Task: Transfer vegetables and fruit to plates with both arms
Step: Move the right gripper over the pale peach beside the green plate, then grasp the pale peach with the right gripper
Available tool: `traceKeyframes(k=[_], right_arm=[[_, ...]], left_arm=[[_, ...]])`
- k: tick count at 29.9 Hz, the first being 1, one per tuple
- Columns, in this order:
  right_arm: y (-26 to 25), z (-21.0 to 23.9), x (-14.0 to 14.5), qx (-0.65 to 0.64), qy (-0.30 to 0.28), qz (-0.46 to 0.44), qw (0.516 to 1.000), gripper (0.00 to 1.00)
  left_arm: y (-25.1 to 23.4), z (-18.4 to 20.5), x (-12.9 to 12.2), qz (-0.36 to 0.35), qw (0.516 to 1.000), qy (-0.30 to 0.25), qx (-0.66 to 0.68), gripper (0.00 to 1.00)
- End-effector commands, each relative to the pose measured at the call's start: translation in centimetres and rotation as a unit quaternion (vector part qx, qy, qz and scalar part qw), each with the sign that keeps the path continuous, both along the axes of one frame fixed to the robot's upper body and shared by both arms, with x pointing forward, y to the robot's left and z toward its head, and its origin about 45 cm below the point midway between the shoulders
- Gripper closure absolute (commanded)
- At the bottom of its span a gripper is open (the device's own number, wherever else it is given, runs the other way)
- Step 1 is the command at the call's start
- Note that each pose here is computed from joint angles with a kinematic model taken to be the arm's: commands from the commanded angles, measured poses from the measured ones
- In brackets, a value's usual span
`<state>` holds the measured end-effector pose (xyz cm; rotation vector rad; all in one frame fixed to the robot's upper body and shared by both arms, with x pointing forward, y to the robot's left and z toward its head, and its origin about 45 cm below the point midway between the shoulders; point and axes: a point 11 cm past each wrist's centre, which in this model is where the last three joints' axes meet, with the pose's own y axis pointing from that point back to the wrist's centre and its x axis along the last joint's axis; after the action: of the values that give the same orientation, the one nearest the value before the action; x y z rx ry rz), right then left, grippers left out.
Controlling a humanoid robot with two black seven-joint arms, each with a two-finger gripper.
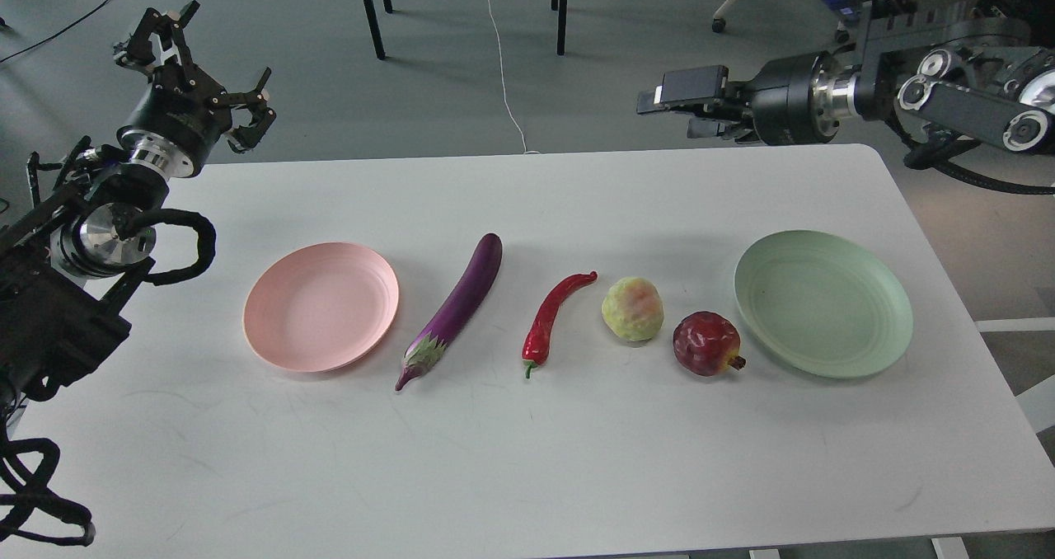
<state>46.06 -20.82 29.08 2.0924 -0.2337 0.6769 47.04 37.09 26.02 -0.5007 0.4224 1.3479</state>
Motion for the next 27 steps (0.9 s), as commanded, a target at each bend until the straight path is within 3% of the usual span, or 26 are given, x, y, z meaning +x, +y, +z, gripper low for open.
traceKeyframes(k=[1, 6, 18, 22, 25, 27], right_arm=[[1.1, -3.3, -0.7, -0.100, -0.025, 0.073, 0.992, 0.02], [1.5, -6.8, -1.7, -0.178, -0.036, 0.129, 0.975, 0.03], [5.3, -11.6, -3.7, -0.175, -0.018, 0.172, 0.969, 0.07], [4.0, -12.9, -4.0, -0.195, -0.009, 0.170, 0.966, 0.08], [3.2, -13.2, -4.1, -0.210, -0.003, 0.172, 0.962, 0.15], [3.0, -13.3, -4.2, -0.216, -0.001, 0.175, 0.961, 0.29]], left_arm=[[0.4, -0.8, -0.7, -0.008, 1.000, 0.002, -0.001, 0.02], [0.6, -0.1, -1.5, -0.034, 0.999, -0.006, 0.004, 0.02], [1.2, -1.0, -2.5, -0.043, 0.999, -0.004, 0.001, 0.02], [1.3, -1.2, -2.6, -0.042, 0.999, -0.002, 0.001, 0.02], [1.4, -1.3, -2.6, -0.042, 0.999, -0.001, 0.002, 0.02], [1.4, -1.3, -2.6, -0.041, 0.999, 0.000, 0.002, 0.02]])
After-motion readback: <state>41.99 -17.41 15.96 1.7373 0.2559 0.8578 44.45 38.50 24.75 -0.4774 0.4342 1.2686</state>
